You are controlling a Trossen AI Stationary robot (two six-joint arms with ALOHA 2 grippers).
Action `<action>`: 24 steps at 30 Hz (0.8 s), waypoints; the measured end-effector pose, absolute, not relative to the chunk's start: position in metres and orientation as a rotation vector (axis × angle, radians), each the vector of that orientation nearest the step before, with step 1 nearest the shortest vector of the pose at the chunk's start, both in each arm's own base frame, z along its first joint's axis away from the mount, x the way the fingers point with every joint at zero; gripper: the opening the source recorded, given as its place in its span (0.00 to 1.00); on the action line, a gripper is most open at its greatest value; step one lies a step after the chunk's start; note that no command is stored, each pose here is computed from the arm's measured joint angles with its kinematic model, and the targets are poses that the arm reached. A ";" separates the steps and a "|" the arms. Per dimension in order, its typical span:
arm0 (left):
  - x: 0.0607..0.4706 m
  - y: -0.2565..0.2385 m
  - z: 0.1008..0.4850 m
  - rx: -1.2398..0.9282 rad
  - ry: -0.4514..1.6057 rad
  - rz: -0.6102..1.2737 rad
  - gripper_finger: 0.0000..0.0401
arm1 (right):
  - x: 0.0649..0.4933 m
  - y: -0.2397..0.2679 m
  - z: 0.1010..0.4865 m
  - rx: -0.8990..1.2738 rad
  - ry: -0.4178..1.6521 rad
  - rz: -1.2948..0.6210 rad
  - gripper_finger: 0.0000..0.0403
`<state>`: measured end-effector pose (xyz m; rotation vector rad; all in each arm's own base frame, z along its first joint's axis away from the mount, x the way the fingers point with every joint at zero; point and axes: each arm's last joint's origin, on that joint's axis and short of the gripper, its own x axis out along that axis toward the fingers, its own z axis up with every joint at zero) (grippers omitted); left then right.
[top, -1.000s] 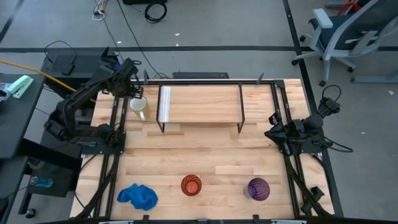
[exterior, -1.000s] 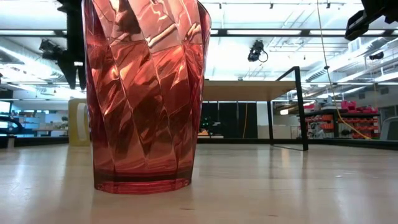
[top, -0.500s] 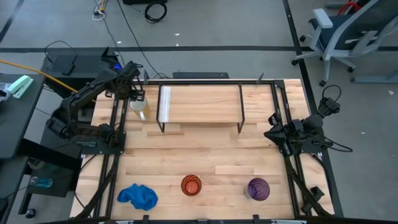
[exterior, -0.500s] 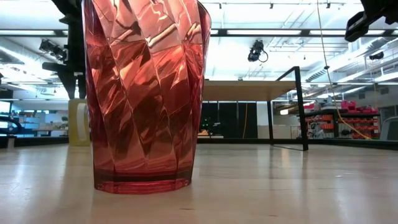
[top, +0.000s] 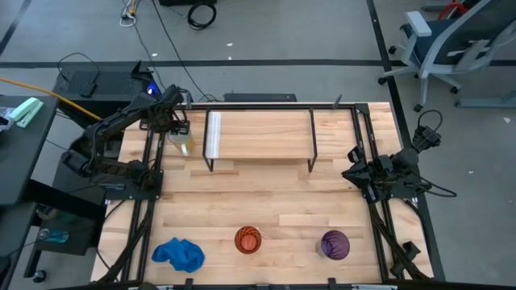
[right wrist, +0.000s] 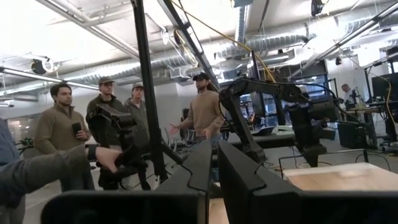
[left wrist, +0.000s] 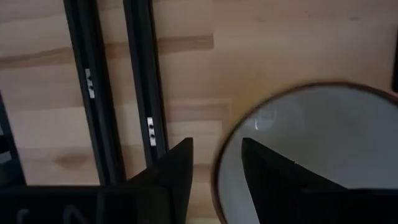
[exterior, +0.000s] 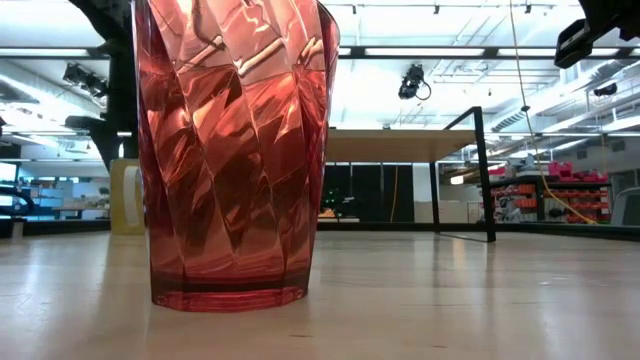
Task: Stack small to large cups/mugs on shelf
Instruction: Move the yellow mug to the center of the table
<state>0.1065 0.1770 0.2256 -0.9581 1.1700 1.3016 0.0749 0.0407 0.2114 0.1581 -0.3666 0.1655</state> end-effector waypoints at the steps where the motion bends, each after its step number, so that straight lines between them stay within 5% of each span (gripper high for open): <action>1: 0.106 0.177 0.223 -0.960 1.165 1.304 0.36 | 0.075 0.041 0.211 0.158 -0.367 0.166 0.08; 16: 0.103 0.179 0.221 -0.984 1.148 1.283 0.07 | 0.075 0.041 0.211 0.158 -0.367 0.166 0.08; 24: 0.103 0.178 0.221 -0.981 1.155 1.280 0.07 | 0.075 0.041 0.211 0.158 -0.367 0.166 0.08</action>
